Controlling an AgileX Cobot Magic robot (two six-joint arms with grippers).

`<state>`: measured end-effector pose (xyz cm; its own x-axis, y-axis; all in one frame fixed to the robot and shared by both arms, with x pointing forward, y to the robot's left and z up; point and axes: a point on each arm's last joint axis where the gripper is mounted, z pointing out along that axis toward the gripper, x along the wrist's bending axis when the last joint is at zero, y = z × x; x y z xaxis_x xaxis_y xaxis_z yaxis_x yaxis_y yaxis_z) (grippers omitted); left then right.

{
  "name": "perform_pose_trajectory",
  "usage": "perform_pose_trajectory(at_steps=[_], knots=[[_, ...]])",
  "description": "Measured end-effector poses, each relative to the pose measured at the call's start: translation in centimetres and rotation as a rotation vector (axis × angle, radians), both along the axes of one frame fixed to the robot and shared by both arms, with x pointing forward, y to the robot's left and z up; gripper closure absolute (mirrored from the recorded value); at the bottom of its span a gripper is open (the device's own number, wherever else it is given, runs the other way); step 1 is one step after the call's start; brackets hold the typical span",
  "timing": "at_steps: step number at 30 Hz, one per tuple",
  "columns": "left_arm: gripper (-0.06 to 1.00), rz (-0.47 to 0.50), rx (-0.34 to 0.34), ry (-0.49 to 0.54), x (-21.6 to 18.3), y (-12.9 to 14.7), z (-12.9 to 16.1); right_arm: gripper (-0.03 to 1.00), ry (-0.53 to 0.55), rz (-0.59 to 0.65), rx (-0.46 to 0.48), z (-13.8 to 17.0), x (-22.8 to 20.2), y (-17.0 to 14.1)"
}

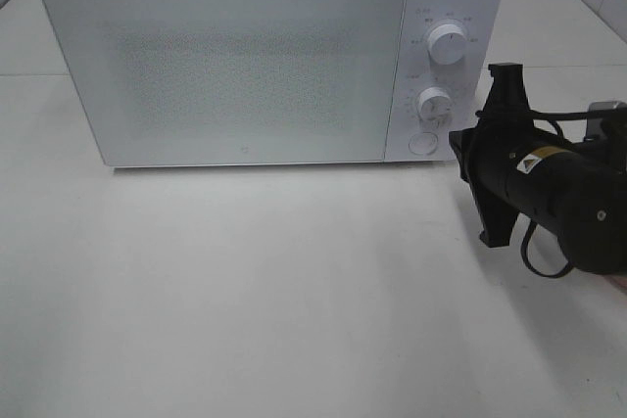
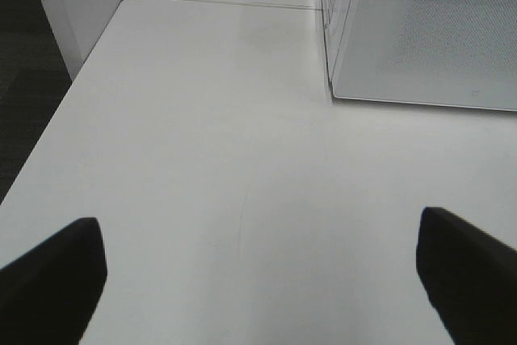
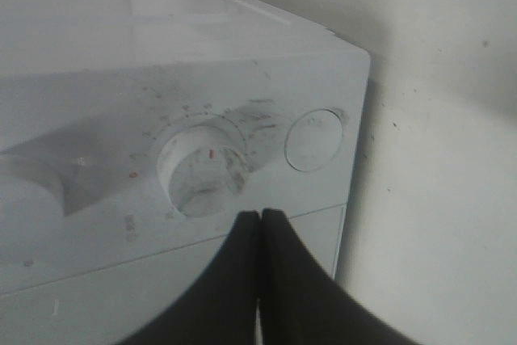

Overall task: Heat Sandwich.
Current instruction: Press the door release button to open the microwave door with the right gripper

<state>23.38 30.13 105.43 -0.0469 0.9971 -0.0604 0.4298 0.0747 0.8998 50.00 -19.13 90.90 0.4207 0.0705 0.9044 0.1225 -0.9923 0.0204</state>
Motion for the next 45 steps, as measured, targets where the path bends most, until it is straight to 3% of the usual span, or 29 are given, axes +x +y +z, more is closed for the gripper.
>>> perform_pose_trajectory(at_steps=[28,45], knots=[[-0.03,0.000,0.000,0.000,0.0,0.0,0.0,0.95,0.061,-0.024,0.004,-5.0,6.7,1.5],[-0.03,0.000,0.000,0.000,0.0,0.0,0.0,0.95,0.025,-0.038,0.008,-5.3,7.5,1.6]])
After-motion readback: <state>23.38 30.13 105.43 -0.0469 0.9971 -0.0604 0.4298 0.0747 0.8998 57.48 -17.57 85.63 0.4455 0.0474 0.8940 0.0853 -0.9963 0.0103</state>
